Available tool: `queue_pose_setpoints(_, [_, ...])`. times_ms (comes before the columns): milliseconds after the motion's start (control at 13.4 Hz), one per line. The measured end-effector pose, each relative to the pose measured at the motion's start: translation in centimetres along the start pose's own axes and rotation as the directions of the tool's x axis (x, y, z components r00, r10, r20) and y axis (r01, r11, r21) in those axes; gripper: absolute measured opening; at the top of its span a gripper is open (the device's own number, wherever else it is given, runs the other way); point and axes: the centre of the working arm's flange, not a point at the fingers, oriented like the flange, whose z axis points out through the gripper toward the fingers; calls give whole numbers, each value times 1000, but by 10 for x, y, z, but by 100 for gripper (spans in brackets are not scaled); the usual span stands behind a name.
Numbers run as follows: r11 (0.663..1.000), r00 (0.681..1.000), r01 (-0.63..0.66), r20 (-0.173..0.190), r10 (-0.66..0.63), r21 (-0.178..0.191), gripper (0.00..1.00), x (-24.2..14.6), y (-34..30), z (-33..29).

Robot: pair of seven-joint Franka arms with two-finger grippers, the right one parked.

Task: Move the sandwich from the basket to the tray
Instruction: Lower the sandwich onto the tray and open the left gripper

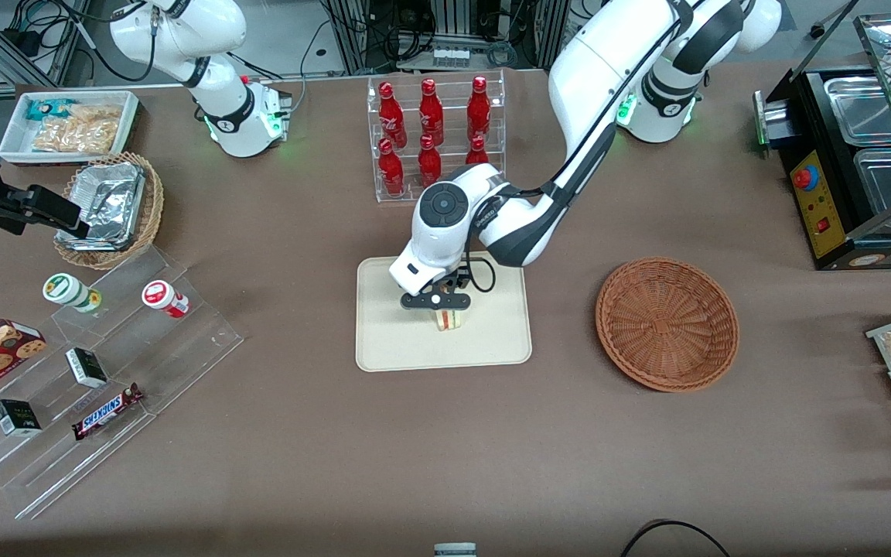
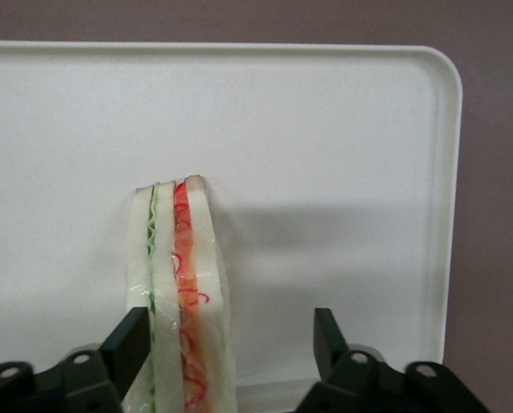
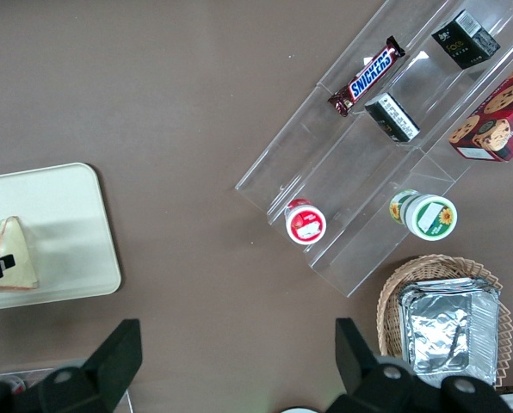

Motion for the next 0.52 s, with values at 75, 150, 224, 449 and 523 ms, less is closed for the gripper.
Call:
queue_pose_setpoints(75, [1000,1000,10,-5,-10,-5,98,1,1,-4])
queue_pose_setpoints(150, [1000,1000,16,-10,-16,-10,99,2,3,-7])
queue_pose_setpoints(224, [1000,1000,18,-16,-19,-17,99,4,4,-12])
queue_pose_setpoints(449, [997,997,64,-49,-66,-45,99,12,6,-41])
queue_pose_setpoints(523, [994,993,96,-63,-99,-48,100,19,1,-60])
